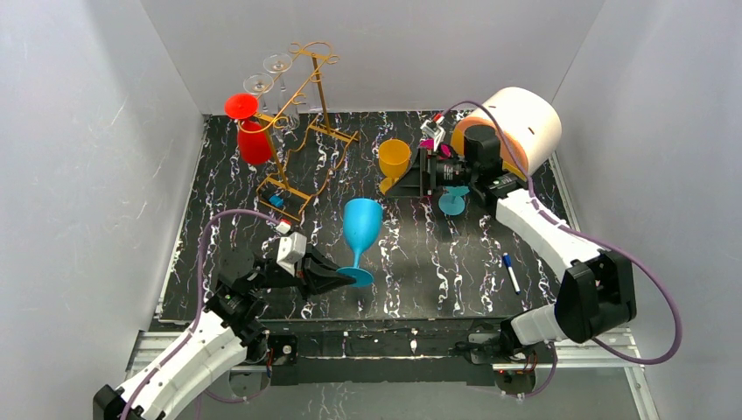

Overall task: Take the wine glass off the wine glass rack
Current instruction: Place the wine glass at the center of the board.

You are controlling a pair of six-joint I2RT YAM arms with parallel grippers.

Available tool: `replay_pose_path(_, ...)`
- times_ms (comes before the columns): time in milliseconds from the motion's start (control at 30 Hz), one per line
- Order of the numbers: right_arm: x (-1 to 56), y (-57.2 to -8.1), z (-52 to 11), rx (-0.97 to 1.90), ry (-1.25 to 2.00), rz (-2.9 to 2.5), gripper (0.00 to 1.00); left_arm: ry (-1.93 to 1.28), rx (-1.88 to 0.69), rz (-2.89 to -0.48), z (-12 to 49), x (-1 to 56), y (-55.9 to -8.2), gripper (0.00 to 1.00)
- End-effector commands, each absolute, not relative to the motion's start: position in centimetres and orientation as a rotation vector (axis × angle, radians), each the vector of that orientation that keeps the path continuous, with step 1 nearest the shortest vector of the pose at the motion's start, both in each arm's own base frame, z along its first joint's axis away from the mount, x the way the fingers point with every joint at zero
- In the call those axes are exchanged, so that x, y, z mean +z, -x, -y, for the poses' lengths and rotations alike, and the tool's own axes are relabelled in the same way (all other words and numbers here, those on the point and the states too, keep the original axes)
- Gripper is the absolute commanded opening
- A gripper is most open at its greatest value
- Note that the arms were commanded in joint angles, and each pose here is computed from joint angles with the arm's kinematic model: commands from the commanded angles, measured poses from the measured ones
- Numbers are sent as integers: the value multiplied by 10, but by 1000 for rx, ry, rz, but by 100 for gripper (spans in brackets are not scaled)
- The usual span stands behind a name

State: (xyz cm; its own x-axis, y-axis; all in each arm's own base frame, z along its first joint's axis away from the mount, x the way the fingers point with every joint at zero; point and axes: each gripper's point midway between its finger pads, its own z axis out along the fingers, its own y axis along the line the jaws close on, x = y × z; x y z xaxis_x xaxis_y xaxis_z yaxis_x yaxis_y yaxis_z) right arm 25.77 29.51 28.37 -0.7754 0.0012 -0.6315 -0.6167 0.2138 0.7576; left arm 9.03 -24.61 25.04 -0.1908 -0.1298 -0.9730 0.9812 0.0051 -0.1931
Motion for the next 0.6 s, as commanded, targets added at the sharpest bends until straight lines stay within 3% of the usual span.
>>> replay_pose_path(0,311,-219,-296,1810,770,-1857,92,-1151,-1227,-1172,240,252,-90,0)
replay_pose_path(100,317,-195,-298,1918,937,-1795,94,-1175,-1215,-1167,239,255,-88,0)
replay_pose_path(233,315,-200,-310,1918,926,-1810,94,-1225,-1251,-1130,238,258,-77,0)
replay_pose_path(567,306,-208,-329,1946,880,-1850,81,-1310,-1312,-1096,237,253,-62,0)
